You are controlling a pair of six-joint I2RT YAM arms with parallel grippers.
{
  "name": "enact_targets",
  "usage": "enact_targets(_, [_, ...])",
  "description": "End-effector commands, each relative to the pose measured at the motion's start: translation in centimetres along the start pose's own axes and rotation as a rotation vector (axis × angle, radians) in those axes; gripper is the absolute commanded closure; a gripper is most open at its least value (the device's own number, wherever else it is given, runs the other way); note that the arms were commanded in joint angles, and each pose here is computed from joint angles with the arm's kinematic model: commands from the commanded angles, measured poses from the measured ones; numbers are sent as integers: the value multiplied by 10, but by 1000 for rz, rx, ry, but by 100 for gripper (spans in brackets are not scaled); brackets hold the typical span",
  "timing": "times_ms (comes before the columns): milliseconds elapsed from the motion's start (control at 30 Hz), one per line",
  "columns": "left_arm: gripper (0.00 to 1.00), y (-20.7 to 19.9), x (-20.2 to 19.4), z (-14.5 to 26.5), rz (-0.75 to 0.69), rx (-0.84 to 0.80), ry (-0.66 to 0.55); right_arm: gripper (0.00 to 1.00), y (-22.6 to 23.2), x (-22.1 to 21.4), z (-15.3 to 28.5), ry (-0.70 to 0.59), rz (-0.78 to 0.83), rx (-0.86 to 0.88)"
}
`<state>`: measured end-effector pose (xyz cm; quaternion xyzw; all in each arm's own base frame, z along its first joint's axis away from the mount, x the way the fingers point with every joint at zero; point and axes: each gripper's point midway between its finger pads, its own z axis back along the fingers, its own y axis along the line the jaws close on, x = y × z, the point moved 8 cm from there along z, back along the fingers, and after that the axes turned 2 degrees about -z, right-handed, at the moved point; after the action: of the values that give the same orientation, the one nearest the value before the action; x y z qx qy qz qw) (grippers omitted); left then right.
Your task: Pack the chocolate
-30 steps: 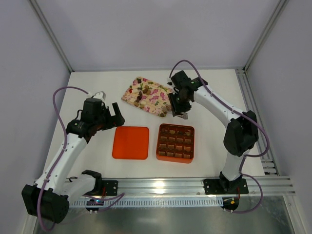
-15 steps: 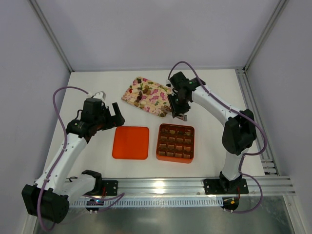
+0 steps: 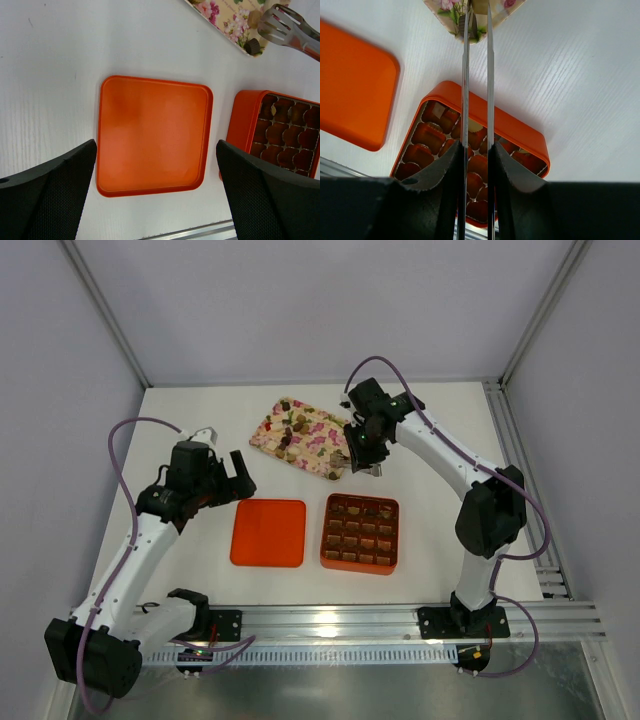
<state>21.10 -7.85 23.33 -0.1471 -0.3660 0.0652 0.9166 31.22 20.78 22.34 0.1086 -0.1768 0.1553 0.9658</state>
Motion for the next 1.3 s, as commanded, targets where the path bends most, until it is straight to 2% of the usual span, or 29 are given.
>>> enact_targets(0, [0, -2, 7, 2, 5, -5, -36, 69, 6, 14, 14, -70, -2, 14])
enact_targets(333, [0, -2, 7, 3, 5, -6, -39, 71, 8, 18, 31, -114, -13, 27])
enact_targets(567, [0, -2, 8, 3, 3, -5, -41, 71, 11, 5, 73, -184, -11, 70])
enact_targets(767, [0, -1, 8, 2, 3, -2, -42, 71, 12, -31, 92, -185, -3, 87])
enact_targets(1033, [0, -1, 8, 3, 5, 2, -43, 71, 18, -103, 110, -168, -6, 132])
enact_targets(1267, [0, 0, 7, 3, 5, 6, -41, 71, 26, -140, 107, -148, -23, 183])
